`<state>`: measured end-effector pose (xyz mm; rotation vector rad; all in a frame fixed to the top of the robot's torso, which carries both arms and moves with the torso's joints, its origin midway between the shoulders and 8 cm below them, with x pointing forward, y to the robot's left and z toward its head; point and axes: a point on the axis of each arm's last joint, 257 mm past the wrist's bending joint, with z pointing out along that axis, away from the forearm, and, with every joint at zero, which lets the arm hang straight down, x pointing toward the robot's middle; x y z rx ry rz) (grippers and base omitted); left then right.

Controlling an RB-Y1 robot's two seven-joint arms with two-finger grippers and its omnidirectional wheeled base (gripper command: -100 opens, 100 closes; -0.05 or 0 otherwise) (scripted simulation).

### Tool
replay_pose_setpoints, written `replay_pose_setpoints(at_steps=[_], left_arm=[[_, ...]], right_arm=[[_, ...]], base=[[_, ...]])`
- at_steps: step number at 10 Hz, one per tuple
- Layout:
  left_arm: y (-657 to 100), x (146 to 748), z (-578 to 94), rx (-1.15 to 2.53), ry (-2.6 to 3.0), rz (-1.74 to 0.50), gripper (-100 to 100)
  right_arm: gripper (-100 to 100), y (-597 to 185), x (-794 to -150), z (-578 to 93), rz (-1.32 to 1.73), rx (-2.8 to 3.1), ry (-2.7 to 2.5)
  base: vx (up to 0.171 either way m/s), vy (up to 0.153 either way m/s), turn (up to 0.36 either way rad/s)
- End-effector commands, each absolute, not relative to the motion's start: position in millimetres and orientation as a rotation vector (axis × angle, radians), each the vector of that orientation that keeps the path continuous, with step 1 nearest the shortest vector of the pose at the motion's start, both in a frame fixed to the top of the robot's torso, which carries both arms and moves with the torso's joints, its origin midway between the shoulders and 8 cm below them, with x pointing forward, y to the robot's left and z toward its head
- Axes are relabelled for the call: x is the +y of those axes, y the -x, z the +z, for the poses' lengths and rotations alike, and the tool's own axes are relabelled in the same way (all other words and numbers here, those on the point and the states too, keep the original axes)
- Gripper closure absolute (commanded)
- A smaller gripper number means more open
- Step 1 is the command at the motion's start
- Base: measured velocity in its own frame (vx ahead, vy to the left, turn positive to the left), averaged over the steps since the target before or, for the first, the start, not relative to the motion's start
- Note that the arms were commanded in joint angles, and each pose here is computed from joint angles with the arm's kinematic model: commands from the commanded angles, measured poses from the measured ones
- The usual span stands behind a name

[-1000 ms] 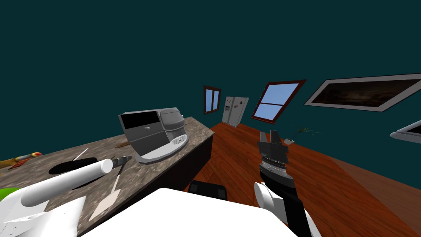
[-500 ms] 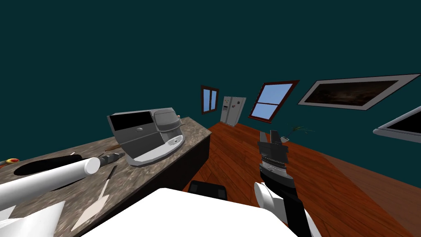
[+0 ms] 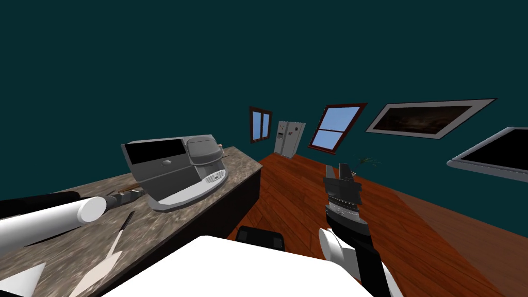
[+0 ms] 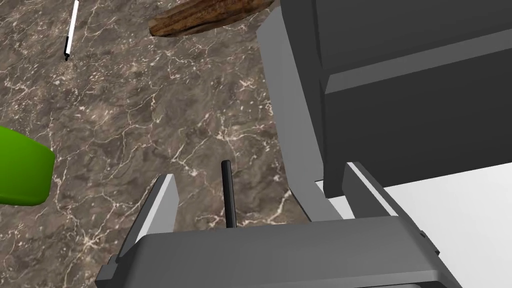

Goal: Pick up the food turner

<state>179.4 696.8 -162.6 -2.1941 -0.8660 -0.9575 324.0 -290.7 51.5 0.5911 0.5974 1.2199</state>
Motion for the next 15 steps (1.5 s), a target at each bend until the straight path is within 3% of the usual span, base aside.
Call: replay_pose_setpoints(at_steps=[1, 6, 15], left_arm=[[-175, 691, -162, -0.879, 2.213, -0.937, -100], [-162, 674, -192, -0.975, 2.293, -0.848, -100], [-132, 613, -289, -1.247, 2.494, -0.559, -100]], right_arm=[[0, -324, -291, 51, 1.220, 0.597, -0.591], [0, -324, -291, 51, 1.220, 0.597, -0.591], [0, -324, -291, 51, 1.220, 0.598, -0.591]], base=[[-0.008, -0.020, -0.055], [-0.023, 0.029, -0.025], [-0.040, 0.073, -0.009]])
